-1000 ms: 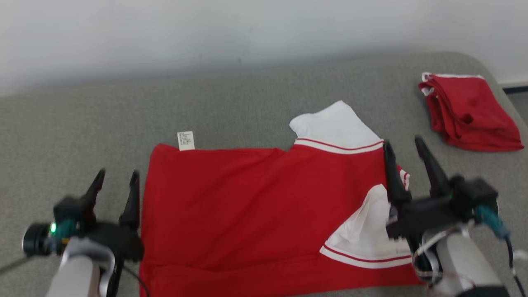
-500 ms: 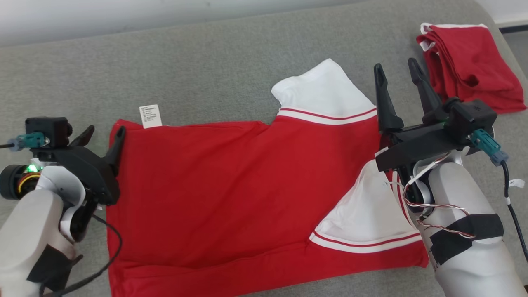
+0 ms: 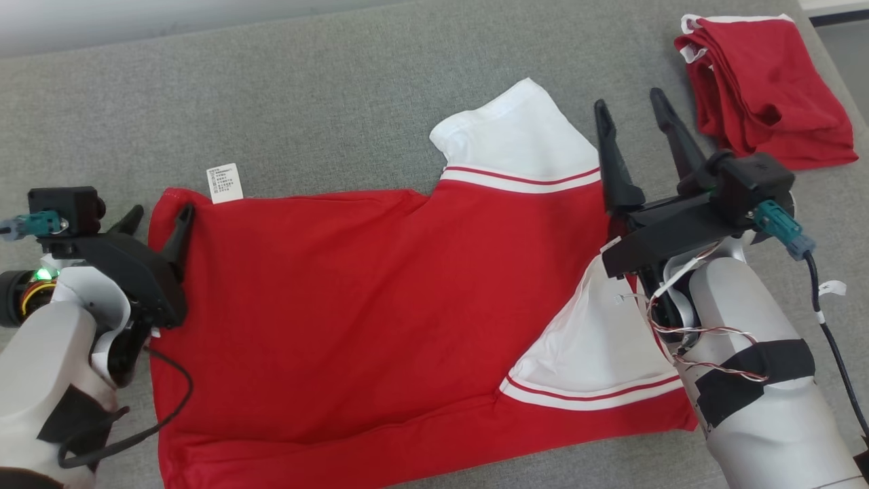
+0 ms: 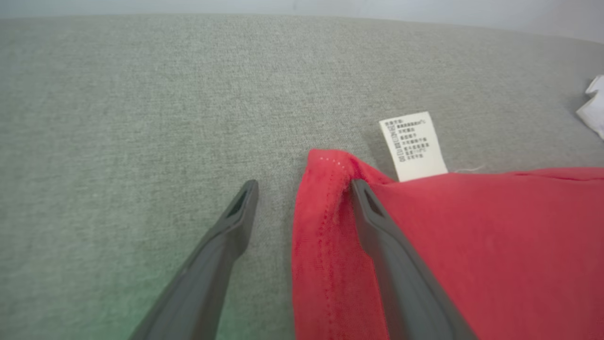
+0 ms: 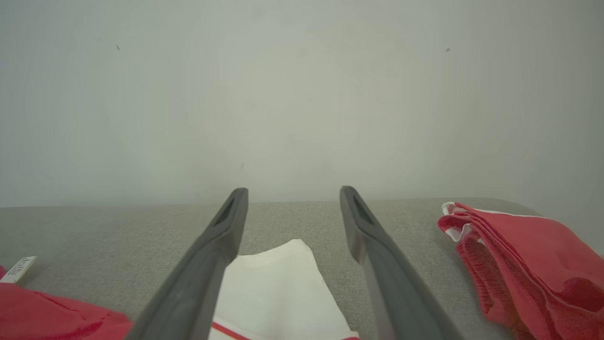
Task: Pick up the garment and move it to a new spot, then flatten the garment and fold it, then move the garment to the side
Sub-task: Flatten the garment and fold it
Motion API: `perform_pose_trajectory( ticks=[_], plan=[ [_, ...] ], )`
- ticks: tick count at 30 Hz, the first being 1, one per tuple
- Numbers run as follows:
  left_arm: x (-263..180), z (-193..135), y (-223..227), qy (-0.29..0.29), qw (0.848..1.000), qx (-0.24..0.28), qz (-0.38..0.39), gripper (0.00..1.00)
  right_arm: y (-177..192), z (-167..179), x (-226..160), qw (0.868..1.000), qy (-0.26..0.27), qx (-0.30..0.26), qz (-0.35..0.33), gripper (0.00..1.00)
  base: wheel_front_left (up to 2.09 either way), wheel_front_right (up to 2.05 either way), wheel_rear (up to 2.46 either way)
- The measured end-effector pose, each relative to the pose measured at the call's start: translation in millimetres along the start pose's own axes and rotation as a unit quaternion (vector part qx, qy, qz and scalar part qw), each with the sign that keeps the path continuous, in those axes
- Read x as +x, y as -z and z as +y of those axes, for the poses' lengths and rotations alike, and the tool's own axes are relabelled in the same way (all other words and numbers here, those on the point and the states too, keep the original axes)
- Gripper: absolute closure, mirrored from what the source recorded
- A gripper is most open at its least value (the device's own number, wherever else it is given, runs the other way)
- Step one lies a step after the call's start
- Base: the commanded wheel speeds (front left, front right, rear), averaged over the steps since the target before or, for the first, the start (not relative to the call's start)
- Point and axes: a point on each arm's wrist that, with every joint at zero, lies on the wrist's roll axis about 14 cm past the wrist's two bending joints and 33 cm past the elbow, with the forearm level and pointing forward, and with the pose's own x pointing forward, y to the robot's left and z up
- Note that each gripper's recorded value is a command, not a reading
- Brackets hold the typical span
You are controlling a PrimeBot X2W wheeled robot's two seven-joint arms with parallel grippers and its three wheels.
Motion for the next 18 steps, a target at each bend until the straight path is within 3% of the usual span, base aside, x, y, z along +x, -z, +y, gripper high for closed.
perform_pose_trajectory(
  ticks=[2,3,4,5,9,18],
  plan=[
    [3.2,-4.1,4.0,0.005,1.000,0.000,0.004,0.02,5.3,1.7,0.9,1.000,-0.004,-0.002,0.008,0.00,0.00,0.00,0.00],
    [4.4,-6.7,3.0,0.008,1.000,0.001,0.002,0.52,7.2,2.4,1.4,1.000,-0.006,-0.005,0.011,0.00,0.00,0.00,0.00],
    [4.8,-9.2,0.5,0.012,1.000,0.003,-0.005,0.93,8.8,2.2,1.8,1.000,-0.007,-0.007,0.014,0.00,0.00,0.00,0.00],
    [4.3,-10.2,-2.5,0.013,1.000,0.001,-0.014,1.00,11.1,2.0,2.4,1.000,-0.007,-0.008,0.018,0.00,0.00,0.00,0.00],
    [-2.6,-10.4,-11.0,0.014,0.999,0.009,-0.046,1.00,33.8,-1.8,2.2,0.998,-0.008,-0.019,0.059,0.00,0.00,0.00,0.00],
    [-23.6,-17.8,-33.1,0.026,0.991,0.015,-0.130,1.00,47.9,-7.2,34.0,0.993,-0.010,-0.045,0.113,0.00,0.00,0.00,0.00]
  ],
)
